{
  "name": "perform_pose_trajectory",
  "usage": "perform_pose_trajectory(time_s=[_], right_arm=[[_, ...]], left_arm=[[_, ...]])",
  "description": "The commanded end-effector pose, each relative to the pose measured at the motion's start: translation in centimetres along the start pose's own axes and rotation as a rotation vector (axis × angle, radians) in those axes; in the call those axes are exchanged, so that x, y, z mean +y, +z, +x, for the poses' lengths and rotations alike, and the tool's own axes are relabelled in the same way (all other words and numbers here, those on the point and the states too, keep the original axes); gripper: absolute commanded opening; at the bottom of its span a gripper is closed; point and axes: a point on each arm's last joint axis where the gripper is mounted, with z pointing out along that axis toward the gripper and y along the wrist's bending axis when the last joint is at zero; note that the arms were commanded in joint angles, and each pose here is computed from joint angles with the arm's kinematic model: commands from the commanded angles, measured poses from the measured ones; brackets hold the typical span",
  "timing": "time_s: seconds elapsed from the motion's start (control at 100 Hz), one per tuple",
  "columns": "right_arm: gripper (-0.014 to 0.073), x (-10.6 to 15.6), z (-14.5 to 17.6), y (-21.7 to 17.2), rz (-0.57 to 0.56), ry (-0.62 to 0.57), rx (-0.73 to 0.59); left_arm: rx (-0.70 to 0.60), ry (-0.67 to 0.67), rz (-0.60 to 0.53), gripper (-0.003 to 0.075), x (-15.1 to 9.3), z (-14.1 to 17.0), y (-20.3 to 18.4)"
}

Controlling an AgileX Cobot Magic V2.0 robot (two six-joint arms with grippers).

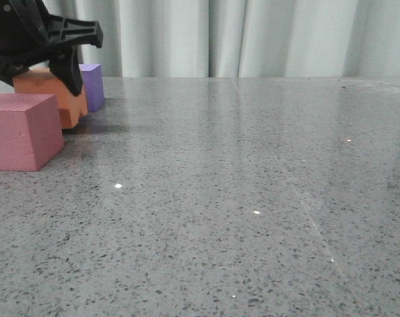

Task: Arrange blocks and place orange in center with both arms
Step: 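Lower the orange cube between the purple and pink cubes, open left gripper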

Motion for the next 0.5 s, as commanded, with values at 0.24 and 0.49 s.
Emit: perform_pose_trajectory(time_s=[0.24,0.49], right_arm=[[-0.0067,0.05,-1.32,-0.35,-0.001,-0.002,-0.121],[-0.0067,0.05,-1.32,-0.35,-0.001,-0.002,-0.121]], left_arm=[[-0.045,0.024,0.050,0.0363,-0.33,-0.90,-0.58],[-0.049,0.021,0.053,0.0626,-0.31,-0.97,-0.81]])
